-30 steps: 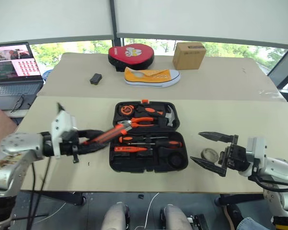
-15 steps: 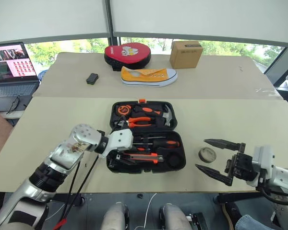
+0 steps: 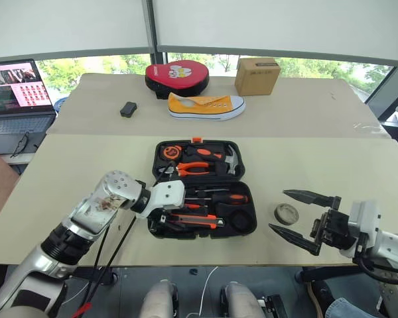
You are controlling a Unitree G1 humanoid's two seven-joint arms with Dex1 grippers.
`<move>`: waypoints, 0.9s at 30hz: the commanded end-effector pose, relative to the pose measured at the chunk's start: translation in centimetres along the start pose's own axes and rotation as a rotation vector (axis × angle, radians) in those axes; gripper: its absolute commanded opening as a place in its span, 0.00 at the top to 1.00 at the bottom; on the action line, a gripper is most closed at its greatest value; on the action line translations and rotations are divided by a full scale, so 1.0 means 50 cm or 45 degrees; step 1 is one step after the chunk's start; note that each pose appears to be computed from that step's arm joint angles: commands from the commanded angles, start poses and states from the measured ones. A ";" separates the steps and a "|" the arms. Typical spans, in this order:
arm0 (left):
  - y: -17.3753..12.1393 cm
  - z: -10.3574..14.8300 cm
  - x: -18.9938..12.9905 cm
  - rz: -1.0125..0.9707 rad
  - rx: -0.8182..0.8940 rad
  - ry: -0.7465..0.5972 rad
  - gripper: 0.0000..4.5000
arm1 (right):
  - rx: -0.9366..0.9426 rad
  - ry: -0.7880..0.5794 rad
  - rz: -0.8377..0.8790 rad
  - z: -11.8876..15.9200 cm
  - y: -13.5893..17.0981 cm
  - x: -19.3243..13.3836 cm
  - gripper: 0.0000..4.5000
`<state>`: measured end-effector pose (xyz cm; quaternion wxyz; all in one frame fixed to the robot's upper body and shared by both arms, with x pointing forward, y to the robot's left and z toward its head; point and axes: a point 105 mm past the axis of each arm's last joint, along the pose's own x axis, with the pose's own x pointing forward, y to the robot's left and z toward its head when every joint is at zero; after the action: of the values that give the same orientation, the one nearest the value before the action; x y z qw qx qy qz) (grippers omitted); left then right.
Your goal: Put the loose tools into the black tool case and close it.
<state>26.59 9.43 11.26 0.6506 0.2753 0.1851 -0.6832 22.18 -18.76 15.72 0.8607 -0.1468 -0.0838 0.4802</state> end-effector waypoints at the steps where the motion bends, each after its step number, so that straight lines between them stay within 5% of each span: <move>1: 0.000 0.030 -0.001 0.025 0.054 -0.132 0.04 | -0.020 -0.027 -0.012 0.012 -0.008 0.000 0.00; 7: 0.016 0.061 -0.017 0.099 0.150 -0.270 0.04 | -0.006 -0.029 -0.017 0.007 -0.008 0.001 0.00; 10: 0.006 0.050 -0.013 0.067 0.171 -0.266 0.21 | 0.000 -0.032 -0.018 0.005 -0.006 0.004 0.00; 18: 0.008 -0.017 0.030 0.099 0.178 -0.132 0.89 | 0.005 -0.037 -0.022 0.004 -0.006 0.007 0.00; 27: 0.021 -0.040 0.069 0.208 -0.130 -0.212 0.89 | 0.019 -0.037 -0.020 0.013 0.005 0.006 0.00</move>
<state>27.83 7.29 9.04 0.7206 0.2086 0.0999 -0.6537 22.22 -18.37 15.16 0.8662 -0.1287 -0.0767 0.4767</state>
